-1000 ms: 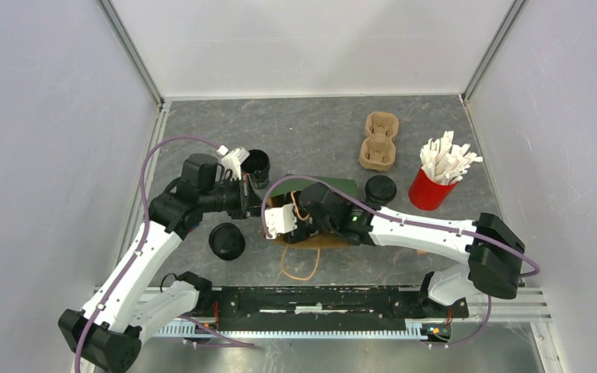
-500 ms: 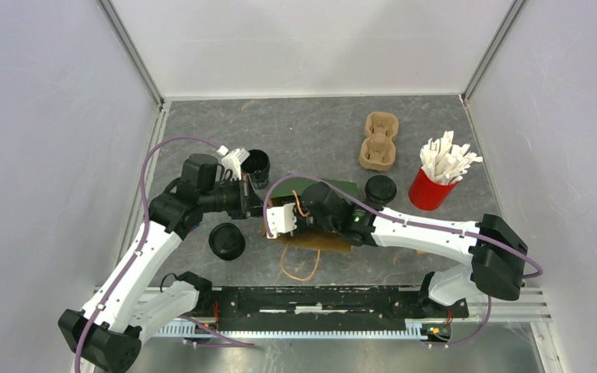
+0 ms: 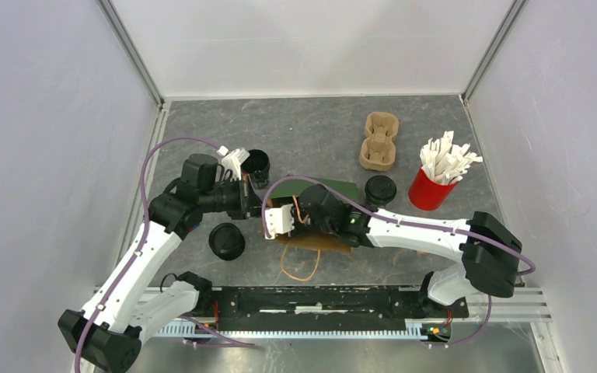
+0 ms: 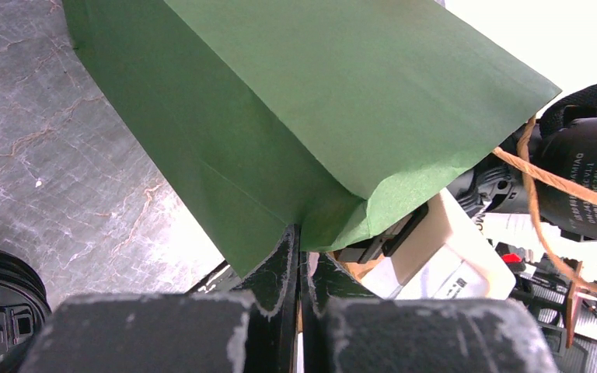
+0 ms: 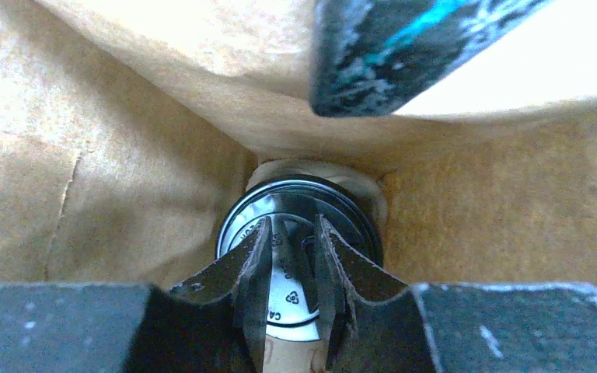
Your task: Pack the takeout coffee
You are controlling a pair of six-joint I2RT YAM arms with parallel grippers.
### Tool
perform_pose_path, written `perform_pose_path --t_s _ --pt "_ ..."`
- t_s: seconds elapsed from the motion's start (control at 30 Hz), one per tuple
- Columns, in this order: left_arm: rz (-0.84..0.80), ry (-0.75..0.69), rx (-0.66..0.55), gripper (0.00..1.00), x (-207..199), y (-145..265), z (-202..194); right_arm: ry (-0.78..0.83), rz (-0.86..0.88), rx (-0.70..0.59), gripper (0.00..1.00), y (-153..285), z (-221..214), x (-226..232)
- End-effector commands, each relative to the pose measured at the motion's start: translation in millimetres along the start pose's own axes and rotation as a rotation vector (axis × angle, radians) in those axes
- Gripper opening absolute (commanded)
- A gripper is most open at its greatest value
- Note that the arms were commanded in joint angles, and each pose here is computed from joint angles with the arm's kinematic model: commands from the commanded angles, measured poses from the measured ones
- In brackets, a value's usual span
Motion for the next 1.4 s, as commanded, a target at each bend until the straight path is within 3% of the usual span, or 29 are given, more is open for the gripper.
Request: perform_pose_path --t_s 0.0,0.97,1.37 --pt "-0.034 0.019 0.008 0.03 -10 8 -1 -0.017 -0.033 0.014 0.31 -7 -3 0" --pt "-0.03 0.043 0.009 0.03 -10 6 -2 -0.067 -0.121 0.048 0.31 -17 -9 -5" --pt "0.09 -0.017 -0.067 0.02 -18 19 17 -0.14 0.002 -0.065 0.49 17 18 -19"
Point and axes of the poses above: each gripper's point midway between its finger pads, its own y axis back along the fingers, its own x axis along the line the jaws close on, z = x × y, the point moved 9 cm from there along y, back along the fingers, and after that the axes turned 9 degrees about y, right-handed, at the moved point
